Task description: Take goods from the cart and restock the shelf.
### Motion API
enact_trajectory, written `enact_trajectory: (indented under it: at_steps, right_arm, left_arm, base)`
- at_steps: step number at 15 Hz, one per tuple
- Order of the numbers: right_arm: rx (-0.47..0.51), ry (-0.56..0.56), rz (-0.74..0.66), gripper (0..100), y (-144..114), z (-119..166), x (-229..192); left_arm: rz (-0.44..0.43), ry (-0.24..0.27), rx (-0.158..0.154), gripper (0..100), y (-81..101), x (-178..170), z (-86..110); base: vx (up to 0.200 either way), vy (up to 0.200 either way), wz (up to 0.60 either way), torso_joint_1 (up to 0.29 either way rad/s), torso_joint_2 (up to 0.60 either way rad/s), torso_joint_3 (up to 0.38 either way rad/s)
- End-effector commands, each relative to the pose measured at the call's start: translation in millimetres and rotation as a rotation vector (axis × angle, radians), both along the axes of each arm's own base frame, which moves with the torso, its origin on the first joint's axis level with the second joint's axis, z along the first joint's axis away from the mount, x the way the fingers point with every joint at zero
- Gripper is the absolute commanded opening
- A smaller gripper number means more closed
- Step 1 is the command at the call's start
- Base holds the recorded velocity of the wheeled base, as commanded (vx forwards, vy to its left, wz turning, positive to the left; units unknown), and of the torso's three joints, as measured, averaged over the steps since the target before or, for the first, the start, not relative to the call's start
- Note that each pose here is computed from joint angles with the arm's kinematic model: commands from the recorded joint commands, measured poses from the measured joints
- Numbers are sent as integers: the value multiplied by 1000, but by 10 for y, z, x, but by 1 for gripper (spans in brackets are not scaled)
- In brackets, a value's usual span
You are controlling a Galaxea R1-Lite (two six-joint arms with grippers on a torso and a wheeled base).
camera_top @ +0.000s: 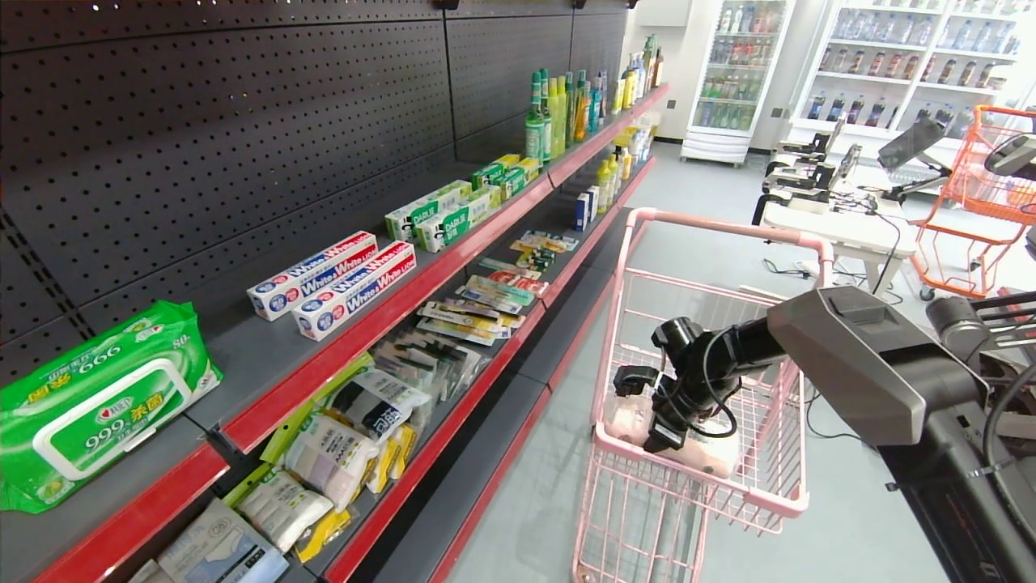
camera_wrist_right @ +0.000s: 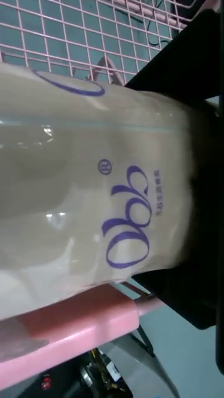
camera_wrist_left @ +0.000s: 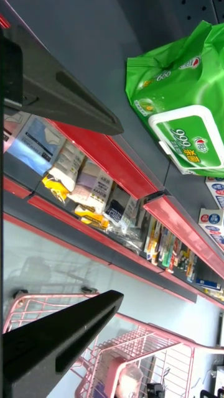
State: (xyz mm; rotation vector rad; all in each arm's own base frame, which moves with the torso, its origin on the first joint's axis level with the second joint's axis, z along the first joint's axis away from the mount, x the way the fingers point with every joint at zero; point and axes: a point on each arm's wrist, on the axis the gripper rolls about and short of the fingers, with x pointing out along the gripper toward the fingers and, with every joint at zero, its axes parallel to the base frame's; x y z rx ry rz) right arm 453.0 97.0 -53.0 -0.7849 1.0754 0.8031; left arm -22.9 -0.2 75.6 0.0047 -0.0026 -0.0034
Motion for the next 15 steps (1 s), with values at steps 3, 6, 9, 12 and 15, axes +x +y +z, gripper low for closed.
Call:
enact_trajectory:
  at_steps: [3, 6, 9, 12, 15]
  right_arm:
    - [-50, 113, -143, 0, -30, 6, -84]
    - [-14, 20, -358, 0, -72, 102, 17]
    - [-21, -78, -407, 0, -195, 455, 76]
    - [-40, -189, -481, 0, -484, 887, 120]
    - [-42, -295, -549, 0, -834, 1382, 75]
  left_arm:
    - [0, 1, 0, 100, 0, 1, 1]
    - [0, 1, 0, 100, 0, 1, 1]
    - [0, 1, 0, 100, 0, 1, 1]
    - [0, 1, 0, 100, 0, 1, 1]
    - [0, 1, 0, 100, 0, 1, 1]
  base:
    - [0, 0, 0, 0, 0, 0]
    - [0, 0, 0, 0, 0, 0]
    - [0, 0, 0, 0, 0, 0]
    - [0, 0, 0, 0, 0, 0]
    - [0, 0, 0, 0, 0, 0]
